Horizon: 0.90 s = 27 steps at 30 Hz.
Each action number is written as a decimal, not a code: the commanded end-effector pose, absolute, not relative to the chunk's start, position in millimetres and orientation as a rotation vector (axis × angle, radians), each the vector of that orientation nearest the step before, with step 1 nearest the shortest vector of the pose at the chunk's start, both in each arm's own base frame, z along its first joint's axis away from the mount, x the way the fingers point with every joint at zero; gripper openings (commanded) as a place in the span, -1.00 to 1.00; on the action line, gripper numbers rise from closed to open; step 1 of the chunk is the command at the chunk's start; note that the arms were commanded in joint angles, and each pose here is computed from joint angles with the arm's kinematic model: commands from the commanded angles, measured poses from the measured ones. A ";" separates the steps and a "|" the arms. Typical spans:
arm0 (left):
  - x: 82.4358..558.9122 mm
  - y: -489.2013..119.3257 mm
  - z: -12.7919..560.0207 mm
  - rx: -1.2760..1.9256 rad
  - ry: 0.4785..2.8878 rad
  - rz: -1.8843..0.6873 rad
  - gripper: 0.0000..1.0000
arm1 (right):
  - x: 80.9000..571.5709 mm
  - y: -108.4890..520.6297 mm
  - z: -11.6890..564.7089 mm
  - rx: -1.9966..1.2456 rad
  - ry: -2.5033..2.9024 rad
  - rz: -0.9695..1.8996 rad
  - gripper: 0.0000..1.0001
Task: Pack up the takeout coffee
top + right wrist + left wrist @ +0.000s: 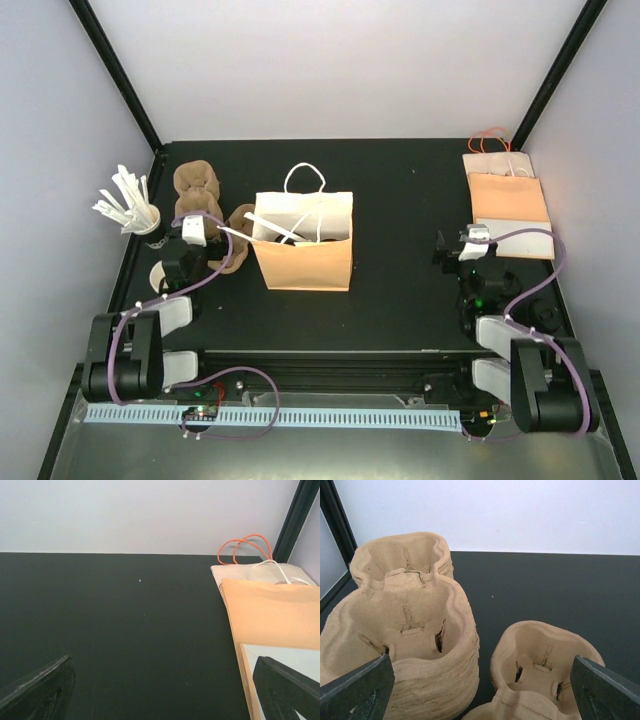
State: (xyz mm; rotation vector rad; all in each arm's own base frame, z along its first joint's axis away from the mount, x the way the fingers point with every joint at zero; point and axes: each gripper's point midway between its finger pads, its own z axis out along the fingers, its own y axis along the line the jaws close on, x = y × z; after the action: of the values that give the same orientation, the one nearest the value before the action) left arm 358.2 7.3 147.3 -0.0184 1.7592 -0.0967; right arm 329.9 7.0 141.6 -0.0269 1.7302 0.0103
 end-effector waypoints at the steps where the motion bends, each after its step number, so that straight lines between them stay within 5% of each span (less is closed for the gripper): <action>1: 369.2 -0.1 169.5 0.068 1.643 -0.074 0.98 | 345.2 9.8 184.9 -0.069 1.549 -0.001 1.00; 27: 379.3 -6.1 153.6 0.092 1.681 -0.049 0.98 | 382.1 -6.3 154.8 0.026 1.677 -0.054 1.00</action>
State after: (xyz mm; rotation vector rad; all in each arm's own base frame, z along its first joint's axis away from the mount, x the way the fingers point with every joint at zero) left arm 371.8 -4.5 138.3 0.0724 1.7287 -0.0652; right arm 380.4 1.0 145.3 -0.0076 1.7083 -0.0292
